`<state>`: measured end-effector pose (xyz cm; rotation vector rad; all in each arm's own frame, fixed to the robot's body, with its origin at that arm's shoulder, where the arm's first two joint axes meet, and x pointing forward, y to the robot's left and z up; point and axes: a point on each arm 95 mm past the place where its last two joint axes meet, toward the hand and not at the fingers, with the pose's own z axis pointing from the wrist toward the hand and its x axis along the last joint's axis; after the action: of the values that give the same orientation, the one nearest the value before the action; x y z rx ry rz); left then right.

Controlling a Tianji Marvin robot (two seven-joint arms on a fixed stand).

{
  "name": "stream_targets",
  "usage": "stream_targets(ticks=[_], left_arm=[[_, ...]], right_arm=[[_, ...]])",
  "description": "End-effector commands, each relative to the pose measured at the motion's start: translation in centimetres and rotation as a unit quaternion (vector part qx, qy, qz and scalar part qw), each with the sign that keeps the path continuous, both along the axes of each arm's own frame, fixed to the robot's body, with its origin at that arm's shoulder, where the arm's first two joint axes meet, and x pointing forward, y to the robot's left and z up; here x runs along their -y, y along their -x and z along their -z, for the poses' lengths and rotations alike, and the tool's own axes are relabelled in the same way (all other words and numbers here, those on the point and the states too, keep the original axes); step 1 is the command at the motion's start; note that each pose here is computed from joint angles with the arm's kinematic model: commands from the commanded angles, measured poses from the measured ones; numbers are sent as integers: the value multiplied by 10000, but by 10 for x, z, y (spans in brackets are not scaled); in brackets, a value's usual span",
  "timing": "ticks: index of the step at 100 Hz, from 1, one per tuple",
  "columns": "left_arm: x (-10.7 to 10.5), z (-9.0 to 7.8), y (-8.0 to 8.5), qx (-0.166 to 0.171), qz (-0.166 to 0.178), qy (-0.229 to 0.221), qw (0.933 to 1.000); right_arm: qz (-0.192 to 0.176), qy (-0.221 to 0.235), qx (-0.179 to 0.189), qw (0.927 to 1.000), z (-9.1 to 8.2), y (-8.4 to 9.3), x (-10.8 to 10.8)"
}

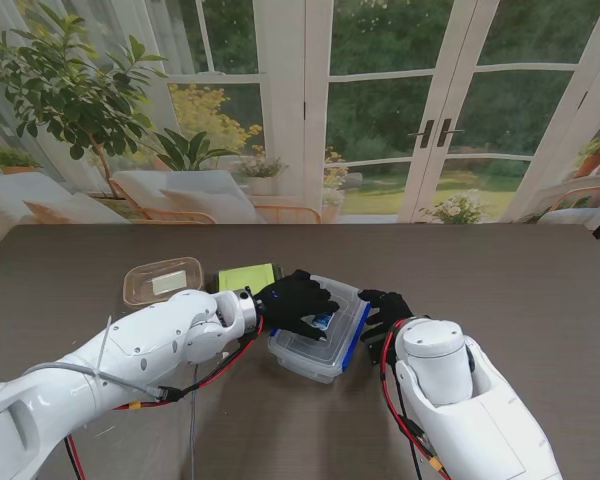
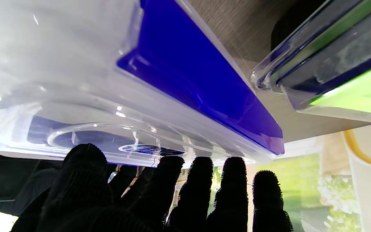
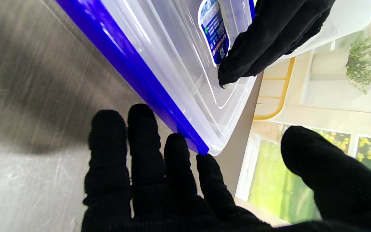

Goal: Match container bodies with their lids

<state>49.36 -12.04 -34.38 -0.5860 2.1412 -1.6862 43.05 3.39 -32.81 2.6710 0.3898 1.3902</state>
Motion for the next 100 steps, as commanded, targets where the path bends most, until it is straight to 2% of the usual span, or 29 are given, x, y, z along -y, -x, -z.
stream_targets(ticks=[1,100], left_arm=[[-6,27,11,-284,-8,-351,9990],[-4,32,11,-349,17,-326,9989]], right_arm=[[-256,-263,98,9993,-8,3,-20],[-674,5,688,9953,-10,7,-24]])
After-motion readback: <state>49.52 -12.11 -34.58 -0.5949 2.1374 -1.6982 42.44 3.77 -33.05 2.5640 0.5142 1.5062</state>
